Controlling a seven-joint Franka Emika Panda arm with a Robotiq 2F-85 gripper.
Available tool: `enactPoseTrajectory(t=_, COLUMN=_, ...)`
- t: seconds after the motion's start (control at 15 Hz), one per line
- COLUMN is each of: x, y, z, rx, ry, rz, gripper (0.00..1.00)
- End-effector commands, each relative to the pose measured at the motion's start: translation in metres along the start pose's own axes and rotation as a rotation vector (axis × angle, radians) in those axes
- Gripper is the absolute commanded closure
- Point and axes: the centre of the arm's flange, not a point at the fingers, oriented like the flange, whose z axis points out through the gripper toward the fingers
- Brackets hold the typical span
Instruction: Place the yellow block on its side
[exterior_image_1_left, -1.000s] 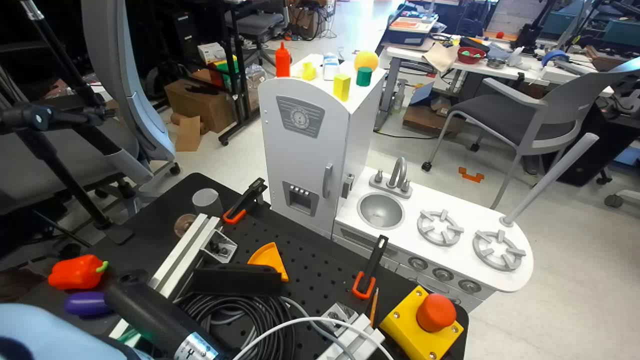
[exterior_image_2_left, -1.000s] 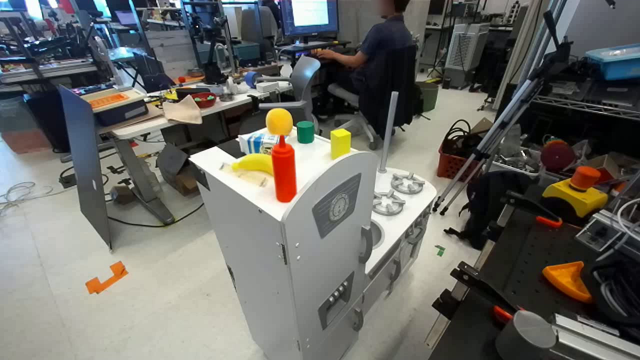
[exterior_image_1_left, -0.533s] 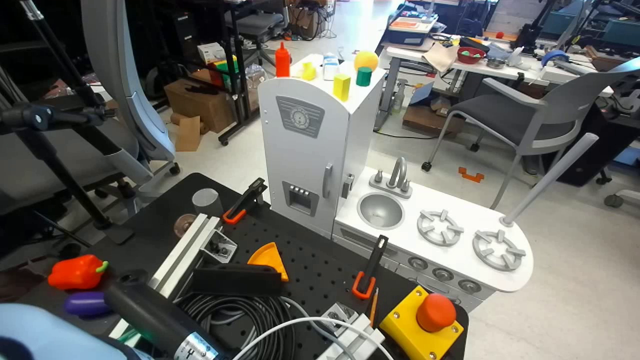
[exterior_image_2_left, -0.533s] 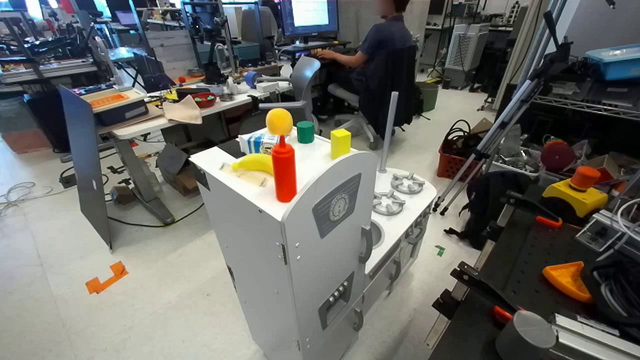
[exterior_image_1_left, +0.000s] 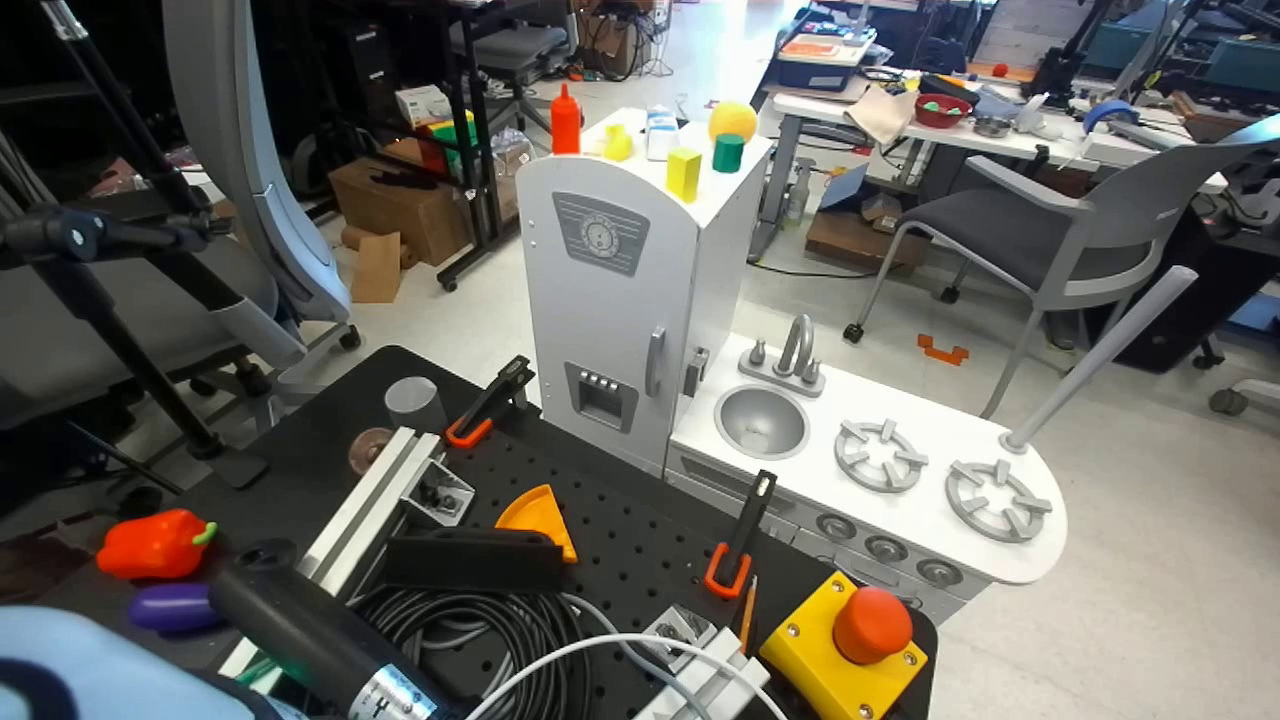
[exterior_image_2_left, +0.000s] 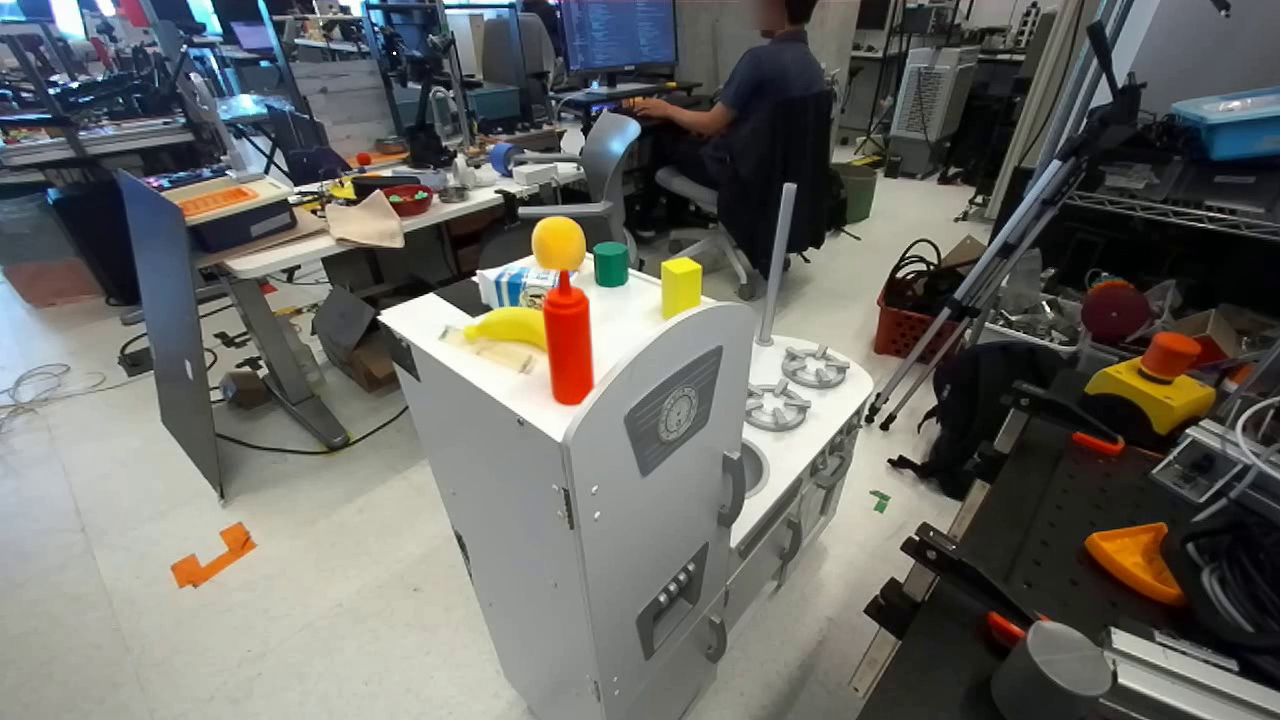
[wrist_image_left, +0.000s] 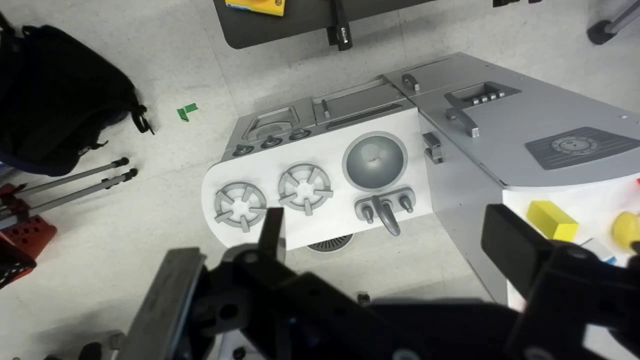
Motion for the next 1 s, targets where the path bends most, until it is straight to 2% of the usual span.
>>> enactPoseTrajectory(t=0.0, x=0.036, y=-0.034, z=0.035, rx=0.032, ry=-0.038, rz=-0.075, gripper=0.00)
enactPoseTrajectory(t=0.6, x=0.085, y=-0.140, z=0.149, rx=0.013, ry=-0.129, rz=-0.162, gripper=0.00)
enactPoseTrajectory(t=0.93, x=0.104, y=-0.186, z=0.190, rx=0.006, ry=-0.135, rz=-0.176, gripper=0.00)
